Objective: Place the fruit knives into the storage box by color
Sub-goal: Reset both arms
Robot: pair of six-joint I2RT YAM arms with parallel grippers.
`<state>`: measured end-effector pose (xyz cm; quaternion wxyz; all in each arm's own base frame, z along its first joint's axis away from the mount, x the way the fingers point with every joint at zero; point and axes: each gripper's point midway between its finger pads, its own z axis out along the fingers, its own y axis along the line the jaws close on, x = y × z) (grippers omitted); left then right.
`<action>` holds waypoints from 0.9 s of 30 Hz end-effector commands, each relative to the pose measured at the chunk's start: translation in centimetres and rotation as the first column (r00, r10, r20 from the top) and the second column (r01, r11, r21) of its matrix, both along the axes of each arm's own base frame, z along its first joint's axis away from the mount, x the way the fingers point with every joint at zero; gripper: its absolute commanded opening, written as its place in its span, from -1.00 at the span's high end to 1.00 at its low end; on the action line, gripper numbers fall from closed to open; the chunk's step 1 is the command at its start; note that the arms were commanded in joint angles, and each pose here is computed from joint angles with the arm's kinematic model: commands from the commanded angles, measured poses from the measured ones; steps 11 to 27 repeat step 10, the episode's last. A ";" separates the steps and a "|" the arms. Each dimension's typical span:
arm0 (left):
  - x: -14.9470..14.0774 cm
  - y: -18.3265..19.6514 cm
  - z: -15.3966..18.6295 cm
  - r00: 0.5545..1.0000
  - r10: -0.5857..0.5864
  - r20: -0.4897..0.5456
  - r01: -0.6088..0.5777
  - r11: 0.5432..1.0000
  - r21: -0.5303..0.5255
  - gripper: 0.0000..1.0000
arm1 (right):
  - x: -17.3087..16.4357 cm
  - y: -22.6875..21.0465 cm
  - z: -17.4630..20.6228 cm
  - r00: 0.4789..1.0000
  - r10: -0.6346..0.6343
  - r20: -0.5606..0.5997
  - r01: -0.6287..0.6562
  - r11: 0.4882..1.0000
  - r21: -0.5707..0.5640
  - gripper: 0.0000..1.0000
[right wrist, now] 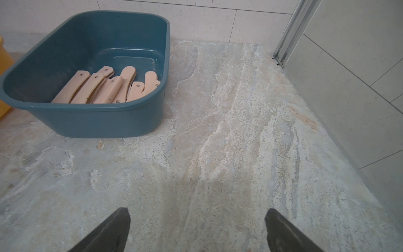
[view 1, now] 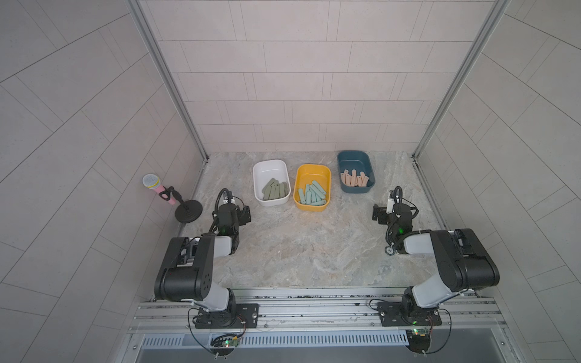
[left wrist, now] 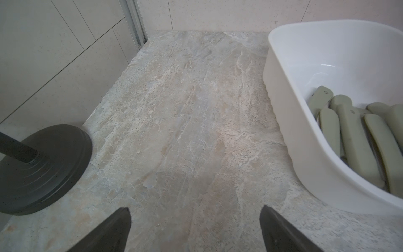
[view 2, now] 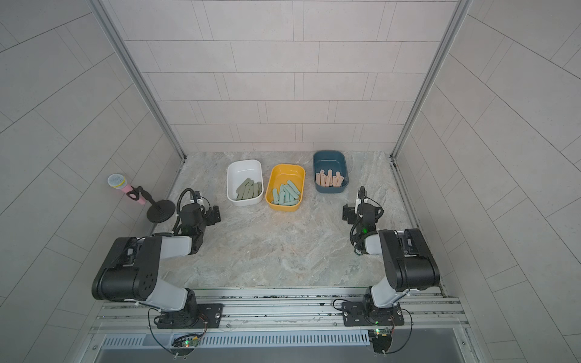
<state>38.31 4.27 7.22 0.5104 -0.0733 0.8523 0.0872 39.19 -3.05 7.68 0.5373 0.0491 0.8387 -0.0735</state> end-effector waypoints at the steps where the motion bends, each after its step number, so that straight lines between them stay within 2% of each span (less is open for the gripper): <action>1: 0.9 -0.2 0.8 1.000 -0.005 0.018 0.005 1.000 0.013 -1.00 | 0.2 -0.1 1.1 1.000 0.003 0.029 -0.003 1.000 -0.011 -1.00; 27: 0.6 -0.4 1.2 0.999 -0.008 0.034 0.007 1.000 0.019 -1.00 | 0.2 -0.1 1.1 1.000 0.003 0.029 -0.003 1.000 -0.009 -1.00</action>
